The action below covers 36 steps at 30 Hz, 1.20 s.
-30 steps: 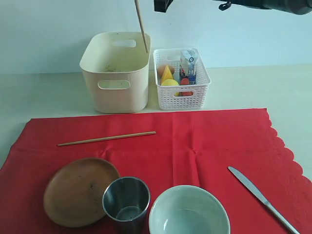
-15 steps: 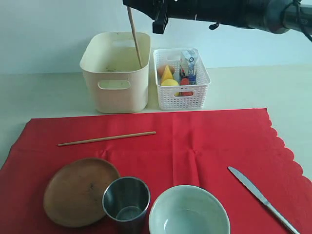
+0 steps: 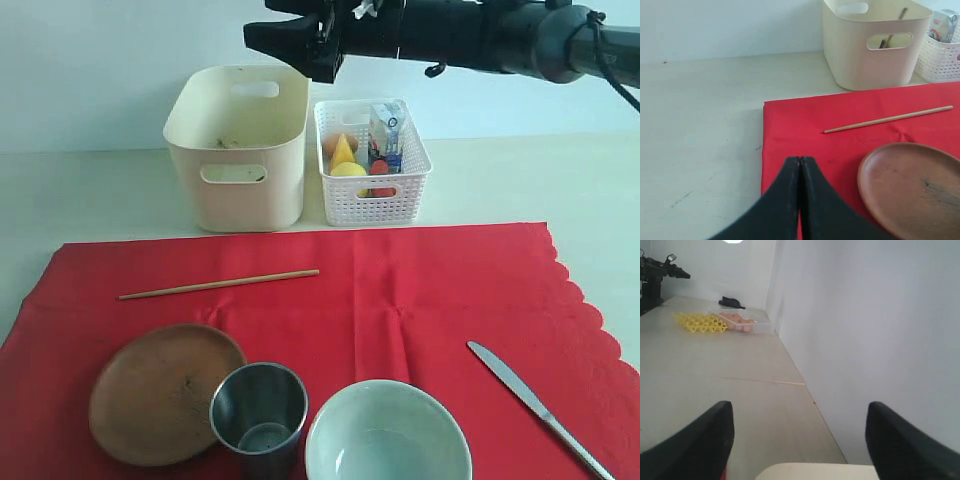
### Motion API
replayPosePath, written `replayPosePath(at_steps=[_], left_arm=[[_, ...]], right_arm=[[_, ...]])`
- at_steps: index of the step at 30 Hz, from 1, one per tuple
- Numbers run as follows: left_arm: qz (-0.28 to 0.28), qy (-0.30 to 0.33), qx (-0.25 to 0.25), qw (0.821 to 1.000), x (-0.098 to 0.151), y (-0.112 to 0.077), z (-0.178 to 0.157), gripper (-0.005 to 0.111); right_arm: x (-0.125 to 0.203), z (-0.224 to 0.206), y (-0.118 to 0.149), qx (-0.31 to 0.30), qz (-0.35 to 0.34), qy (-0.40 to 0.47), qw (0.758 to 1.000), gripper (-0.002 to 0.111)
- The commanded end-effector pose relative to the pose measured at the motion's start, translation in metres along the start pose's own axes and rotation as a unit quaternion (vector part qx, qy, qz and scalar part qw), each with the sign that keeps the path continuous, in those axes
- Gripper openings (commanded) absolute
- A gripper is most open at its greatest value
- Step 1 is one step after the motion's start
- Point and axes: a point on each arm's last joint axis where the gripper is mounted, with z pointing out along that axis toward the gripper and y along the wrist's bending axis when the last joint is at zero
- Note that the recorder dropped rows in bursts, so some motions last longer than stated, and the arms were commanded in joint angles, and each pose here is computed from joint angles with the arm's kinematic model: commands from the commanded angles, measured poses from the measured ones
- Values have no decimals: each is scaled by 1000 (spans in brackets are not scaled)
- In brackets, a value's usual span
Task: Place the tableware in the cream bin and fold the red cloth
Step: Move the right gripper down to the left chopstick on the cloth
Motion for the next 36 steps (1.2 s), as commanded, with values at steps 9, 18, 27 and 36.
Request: replayPosePath(at_steps=[9,18,27,36], left_arm=[[-2,-4,-2,1000,0,0,0,0],[-2,-4,-2,1000,0,0,0,0],[-2,-4,-2,1000,0,0,0,0],[-2,-4,-2,1000,0,0,0,0]], right_arm=[[-56,-9,18,-40,33,105,993,72],[-43,-6,38,-81,66,259,960,67],[-5,45,85,-115,54,430,894,63],[51,72,103,-99,36,514,851,62]])
